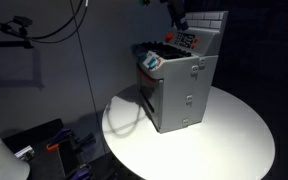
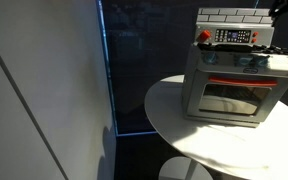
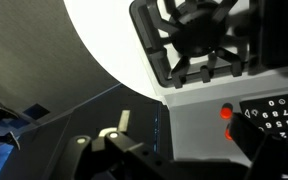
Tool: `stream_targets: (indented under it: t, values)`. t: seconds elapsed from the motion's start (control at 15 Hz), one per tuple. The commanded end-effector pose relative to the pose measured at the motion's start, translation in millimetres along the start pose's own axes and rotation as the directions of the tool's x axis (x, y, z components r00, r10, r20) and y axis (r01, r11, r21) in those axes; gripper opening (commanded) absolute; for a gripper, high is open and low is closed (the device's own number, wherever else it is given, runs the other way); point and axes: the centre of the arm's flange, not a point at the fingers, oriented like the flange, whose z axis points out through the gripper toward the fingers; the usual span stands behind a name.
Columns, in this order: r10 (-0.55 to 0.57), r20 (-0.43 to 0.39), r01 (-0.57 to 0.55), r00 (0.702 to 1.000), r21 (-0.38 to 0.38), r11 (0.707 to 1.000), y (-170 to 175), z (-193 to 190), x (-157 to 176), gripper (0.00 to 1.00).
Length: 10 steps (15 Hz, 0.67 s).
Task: Push the top right button on toy stove
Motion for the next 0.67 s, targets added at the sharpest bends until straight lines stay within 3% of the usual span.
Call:
stream_targets:
  t: [0.0,0.6]
  values:
    - [0.023,-0.015,-0.023,1.0,-0.005,1.0,-16,8,23,1.0]
    - [0.027,-0.009,-0.028,1.0,-0.016,0.999,-43,34,41,1.0]
